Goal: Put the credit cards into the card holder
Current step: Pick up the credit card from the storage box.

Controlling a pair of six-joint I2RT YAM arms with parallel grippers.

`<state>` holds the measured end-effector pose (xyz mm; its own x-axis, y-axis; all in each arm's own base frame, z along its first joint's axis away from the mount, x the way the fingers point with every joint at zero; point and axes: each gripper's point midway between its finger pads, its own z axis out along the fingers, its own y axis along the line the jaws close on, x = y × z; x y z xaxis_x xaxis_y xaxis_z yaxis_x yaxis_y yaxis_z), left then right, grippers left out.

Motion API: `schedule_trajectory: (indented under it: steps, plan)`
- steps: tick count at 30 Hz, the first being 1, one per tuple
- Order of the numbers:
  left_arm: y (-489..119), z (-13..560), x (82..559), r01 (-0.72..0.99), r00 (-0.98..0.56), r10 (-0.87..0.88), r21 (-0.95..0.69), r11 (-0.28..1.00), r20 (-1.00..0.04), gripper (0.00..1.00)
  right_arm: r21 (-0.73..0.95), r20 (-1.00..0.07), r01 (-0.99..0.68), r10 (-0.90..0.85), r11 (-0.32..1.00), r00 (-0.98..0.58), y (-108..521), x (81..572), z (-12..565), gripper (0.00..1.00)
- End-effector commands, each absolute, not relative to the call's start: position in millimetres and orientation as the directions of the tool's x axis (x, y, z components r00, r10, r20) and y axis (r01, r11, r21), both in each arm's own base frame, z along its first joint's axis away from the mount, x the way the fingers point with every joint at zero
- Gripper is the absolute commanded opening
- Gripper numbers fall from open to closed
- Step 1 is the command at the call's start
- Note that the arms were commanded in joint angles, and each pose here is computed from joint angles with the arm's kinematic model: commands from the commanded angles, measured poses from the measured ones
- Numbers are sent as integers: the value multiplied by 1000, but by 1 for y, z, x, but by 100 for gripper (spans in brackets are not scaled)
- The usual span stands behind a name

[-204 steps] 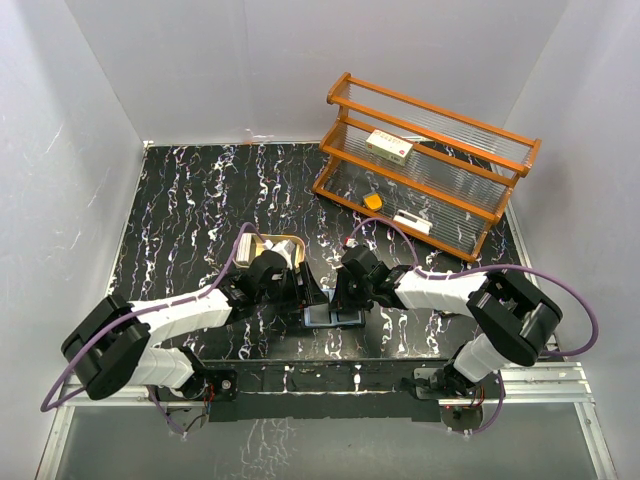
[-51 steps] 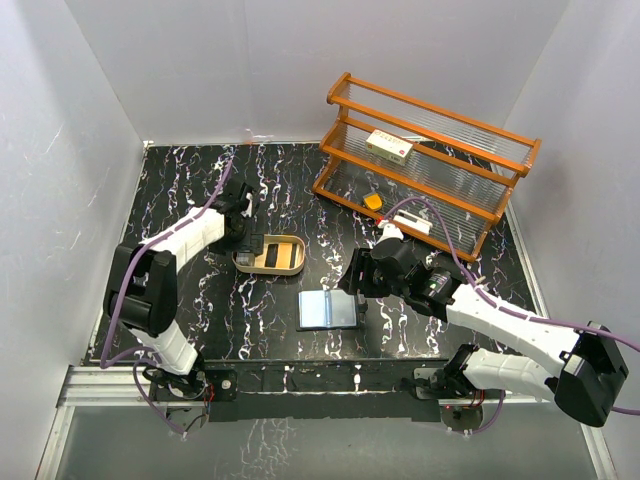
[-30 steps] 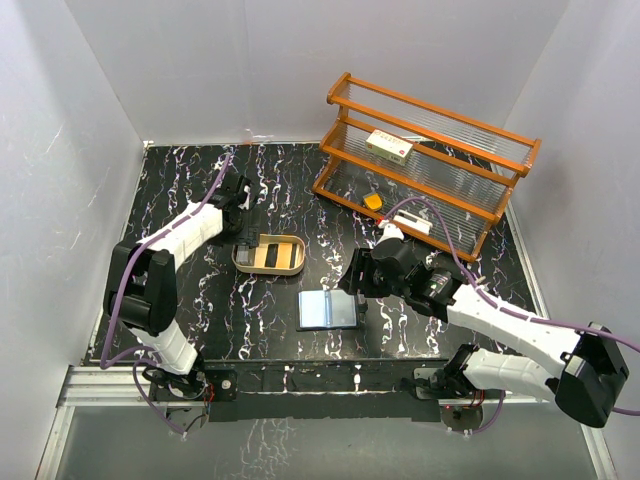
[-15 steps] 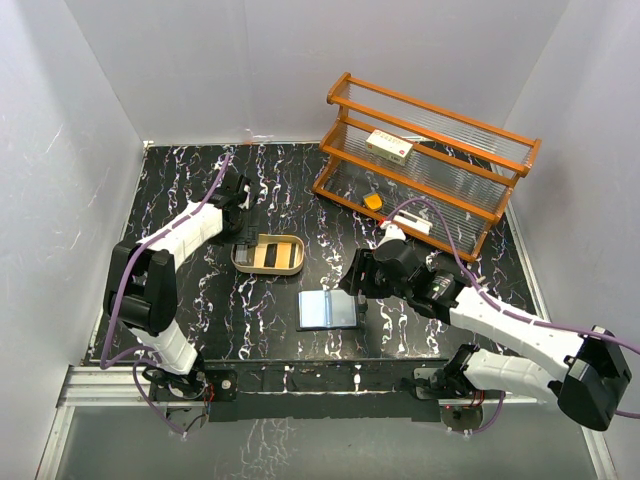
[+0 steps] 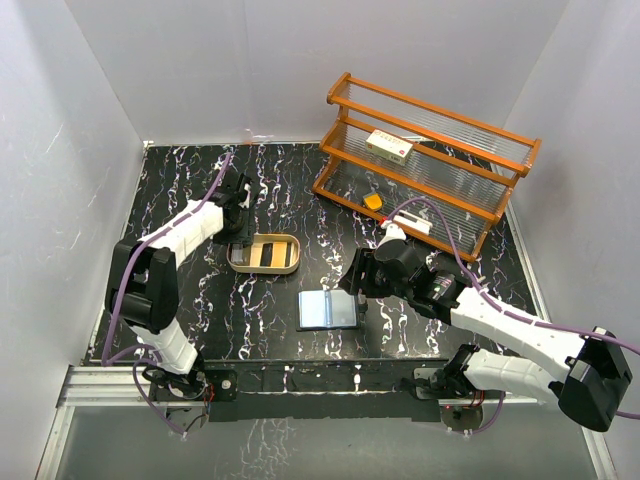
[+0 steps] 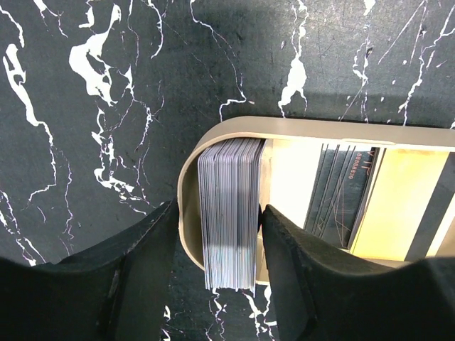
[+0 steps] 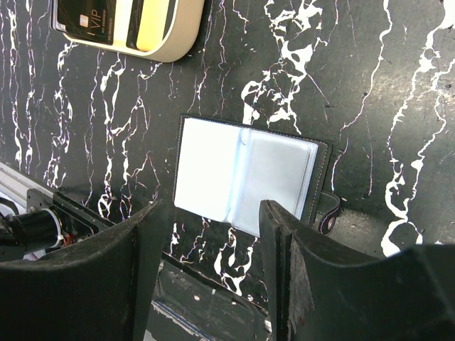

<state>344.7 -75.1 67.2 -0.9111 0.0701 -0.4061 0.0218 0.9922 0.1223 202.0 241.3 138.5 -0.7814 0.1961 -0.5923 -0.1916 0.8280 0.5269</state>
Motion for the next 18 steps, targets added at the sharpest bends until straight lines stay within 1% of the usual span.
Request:
schedule_trajectory:
  steps: [1,8,14,18]
  plan:
    - [-71,77,348,23,-911,75,131,991,-407,47,549,-617,-205,227,810,-754,245,207,148,53]
    - [-70,78,348,30,-914,83,139,990,-398,41,549,-615,-206,224,810,-756,246,208,148,53]
    - [-69,81,350,24,-908,82,144,989,-411,42,552,-609,-204,223,809,-761,248,208,146,53]
    - [-68,83,350,18,-907,80,150,989,-414,44,551,-610,-205,222,809,-761,248,208,145,53]
